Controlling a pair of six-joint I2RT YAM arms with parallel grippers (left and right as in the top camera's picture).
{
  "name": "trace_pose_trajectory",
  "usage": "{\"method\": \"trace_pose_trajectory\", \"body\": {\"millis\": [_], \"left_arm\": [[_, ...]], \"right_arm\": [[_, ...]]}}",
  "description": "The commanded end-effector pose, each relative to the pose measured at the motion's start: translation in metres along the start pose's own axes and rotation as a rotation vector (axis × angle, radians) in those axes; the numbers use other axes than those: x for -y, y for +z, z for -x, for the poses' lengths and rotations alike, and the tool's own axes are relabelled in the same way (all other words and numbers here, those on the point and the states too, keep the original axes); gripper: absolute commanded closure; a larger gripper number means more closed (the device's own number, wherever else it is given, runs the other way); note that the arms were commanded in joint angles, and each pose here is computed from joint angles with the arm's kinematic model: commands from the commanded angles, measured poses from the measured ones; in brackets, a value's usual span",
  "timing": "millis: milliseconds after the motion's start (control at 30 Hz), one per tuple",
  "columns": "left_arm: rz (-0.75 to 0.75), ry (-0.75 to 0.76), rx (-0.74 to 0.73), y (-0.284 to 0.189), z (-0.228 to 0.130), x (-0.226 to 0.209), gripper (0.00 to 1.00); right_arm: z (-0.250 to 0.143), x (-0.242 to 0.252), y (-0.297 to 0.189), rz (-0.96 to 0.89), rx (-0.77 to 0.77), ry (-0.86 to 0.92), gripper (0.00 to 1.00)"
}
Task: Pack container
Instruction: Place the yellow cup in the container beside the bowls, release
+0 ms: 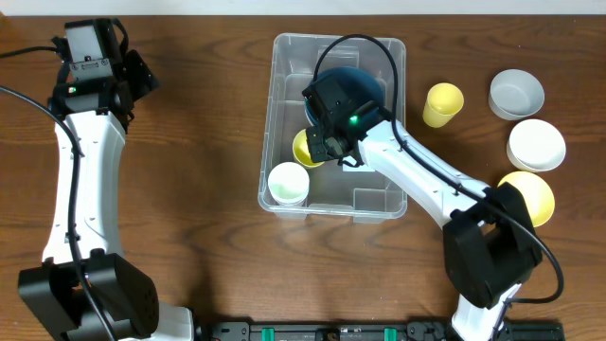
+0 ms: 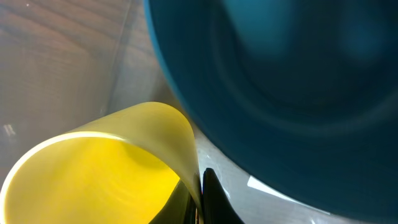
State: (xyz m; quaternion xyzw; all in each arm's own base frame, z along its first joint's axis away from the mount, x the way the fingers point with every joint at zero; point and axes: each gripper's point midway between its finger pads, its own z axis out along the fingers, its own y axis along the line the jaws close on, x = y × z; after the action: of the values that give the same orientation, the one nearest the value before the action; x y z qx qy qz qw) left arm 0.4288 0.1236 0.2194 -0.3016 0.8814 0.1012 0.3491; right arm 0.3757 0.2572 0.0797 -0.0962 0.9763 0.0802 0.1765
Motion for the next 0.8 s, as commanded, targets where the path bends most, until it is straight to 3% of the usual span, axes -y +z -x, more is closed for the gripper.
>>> {"method": "trace_pose_trajectory", "body": {"millis": [0, 267, 367, 500, 767], "left_arm": [[0.005, -0.007, 0.026, -0.008, 0.008, -0.003, 0.02], [0.005, -0.008, 0.026, -0.008, 0.008, -0.003, 0.02], [0.005, -0.007, 0.026, -0.008, 0.008, -0.003, 0.02], [0.005, -0.007, 0.026, -0.008, 0.008, -0.003, 0.02], [0.005, -0.007, 0.026, -0.008, 0.008, -0.003, 0.02]], "right_arm": [[0.006, -0.008, 0.006, 0.008, 0.013, 0.002, 0.98], [0.011, -0.011, 0.008, 0.014, 0.027, 0.002, 0.92], [0.013, -0.012, 0.005, 0.015, 0.028, 0.001, 0.73], [0.015, -0.013, -0.002, 0.012, 0.020, 0.000, 0.64], [0.035, -0.020, -0.041, 0.017, 0.036, -0.043, 0.60]]}}
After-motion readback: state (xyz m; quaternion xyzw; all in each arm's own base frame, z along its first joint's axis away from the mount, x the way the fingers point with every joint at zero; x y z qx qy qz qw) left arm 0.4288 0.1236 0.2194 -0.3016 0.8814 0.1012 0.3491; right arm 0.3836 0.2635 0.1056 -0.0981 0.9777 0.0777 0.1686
